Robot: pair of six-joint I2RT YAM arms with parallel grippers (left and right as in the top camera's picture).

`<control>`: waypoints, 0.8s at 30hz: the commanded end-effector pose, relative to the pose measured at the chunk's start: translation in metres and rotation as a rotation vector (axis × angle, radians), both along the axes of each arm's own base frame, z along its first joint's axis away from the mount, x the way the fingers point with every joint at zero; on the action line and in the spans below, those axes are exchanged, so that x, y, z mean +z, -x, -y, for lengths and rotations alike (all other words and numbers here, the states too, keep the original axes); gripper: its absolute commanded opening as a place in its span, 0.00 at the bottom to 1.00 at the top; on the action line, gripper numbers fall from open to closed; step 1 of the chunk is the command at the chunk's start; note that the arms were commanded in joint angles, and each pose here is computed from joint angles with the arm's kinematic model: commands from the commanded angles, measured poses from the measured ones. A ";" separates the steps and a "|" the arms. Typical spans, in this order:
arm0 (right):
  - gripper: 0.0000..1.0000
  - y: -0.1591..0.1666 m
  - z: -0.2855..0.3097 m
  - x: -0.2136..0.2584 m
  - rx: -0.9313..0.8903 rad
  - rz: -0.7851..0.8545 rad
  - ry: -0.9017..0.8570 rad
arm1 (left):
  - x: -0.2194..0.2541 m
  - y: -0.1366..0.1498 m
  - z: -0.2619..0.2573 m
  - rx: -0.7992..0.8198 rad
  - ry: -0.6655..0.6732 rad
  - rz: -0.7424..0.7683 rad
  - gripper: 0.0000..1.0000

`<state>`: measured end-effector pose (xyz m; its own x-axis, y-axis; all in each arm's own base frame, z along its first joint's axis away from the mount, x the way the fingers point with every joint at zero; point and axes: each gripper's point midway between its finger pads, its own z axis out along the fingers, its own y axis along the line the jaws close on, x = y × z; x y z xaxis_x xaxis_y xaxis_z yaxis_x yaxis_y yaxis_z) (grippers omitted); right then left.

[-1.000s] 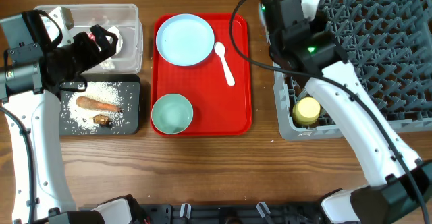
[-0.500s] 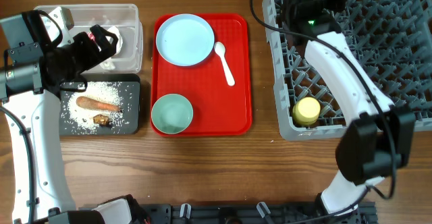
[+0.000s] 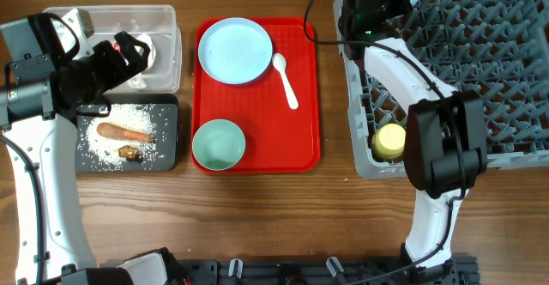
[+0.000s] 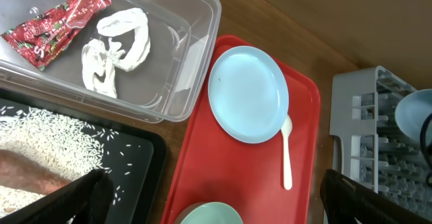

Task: Sort waste into correct bins and load items into the dishwasher rack
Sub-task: 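Carry the light-blue bowl to the rack and set it in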

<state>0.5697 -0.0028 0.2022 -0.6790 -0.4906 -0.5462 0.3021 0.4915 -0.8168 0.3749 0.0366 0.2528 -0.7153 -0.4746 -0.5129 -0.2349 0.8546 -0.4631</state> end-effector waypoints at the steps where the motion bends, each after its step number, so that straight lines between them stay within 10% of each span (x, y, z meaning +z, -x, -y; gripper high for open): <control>1: 0.04 -0.003 -0.007 -0.007 0.023 -0.028 0.020 | 0.003 -0.001 -0.002 -0.001 -0.010 0.011 1.00; 16: 0.04 0.000 -0.050 -0.034 0.159 -0.159 0.009 | 0.003 -0.001 -0.002 -0.002 -0.010 0.011 1.00; 24: 0.04 0.002 -0.022 0.008 -0.012 0.056 0.020 | 0.003 -0.001 -0.002 -0.001 -0.010 0.011 1.00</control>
